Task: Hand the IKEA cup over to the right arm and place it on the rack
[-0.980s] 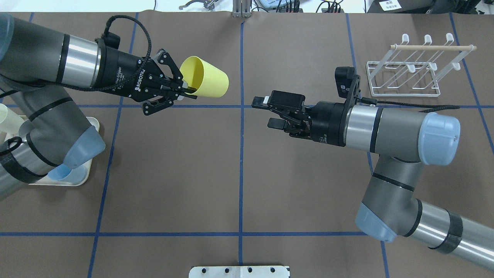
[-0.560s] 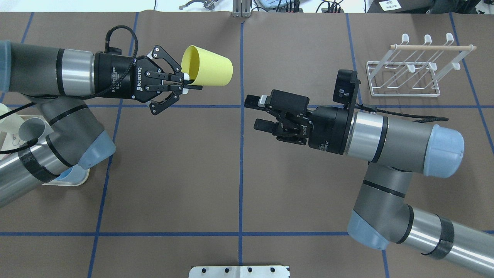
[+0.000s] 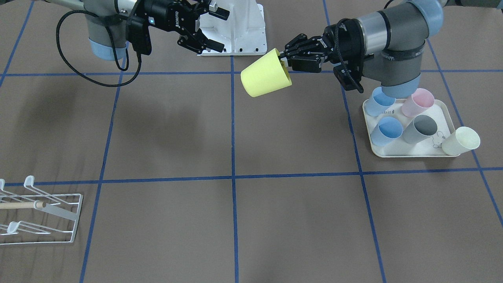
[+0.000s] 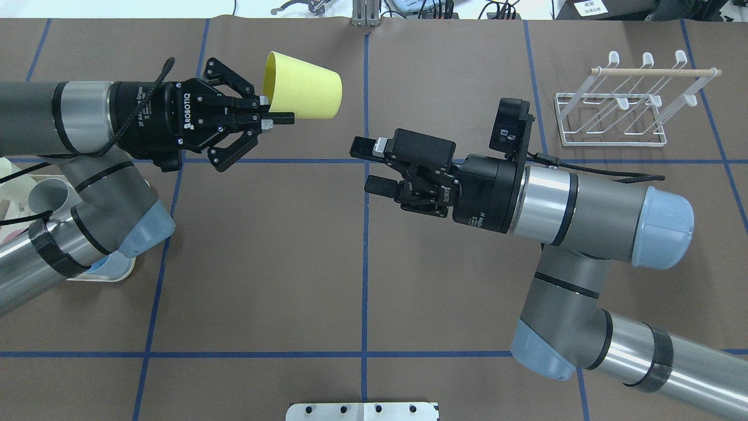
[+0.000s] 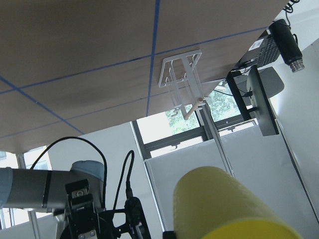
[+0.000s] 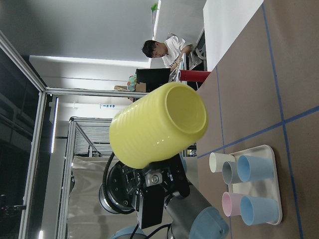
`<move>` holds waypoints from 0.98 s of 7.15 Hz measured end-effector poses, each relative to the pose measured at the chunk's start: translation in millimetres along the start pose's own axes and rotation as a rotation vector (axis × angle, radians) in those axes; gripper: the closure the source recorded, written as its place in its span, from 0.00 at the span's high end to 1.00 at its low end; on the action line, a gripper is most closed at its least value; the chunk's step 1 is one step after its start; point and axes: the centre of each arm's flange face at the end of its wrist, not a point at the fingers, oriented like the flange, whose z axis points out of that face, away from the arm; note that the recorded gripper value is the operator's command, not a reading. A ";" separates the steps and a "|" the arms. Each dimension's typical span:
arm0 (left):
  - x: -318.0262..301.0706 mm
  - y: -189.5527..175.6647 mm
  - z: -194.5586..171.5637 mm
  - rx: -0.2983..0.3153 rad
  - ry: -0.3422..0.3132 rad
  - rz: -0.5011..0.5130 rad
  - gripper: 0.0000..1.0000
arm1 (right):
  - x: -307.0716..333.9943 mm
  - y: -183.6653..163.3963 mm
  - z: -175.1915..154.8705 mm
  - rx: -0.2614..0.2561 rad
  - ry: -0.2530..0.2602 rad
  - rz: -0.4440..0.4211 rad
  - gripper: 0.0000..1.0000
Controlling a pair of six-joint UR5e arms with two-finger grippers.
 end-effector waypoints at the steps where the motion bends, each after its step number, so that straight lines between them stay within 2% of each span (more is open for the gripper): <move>1: -8.0 4.2 0.8 -0.028 -0.017 -0.030 0.00 | -1.5 1.7 0.7 -0.005 -0.010 0.000 0.99; 5: -37.2 12.4 5.8 -0.077 -0.070 -0.106 0.00 | -9.3 8.3 6.6 -0.018 -0.044 0.002 0.99; 7: -48.8 11.8 0.1 -0.102 -0.090 -0.122 0.00 | -10.6 11.1 10.4 -0.001 -0.057 0.008 0.99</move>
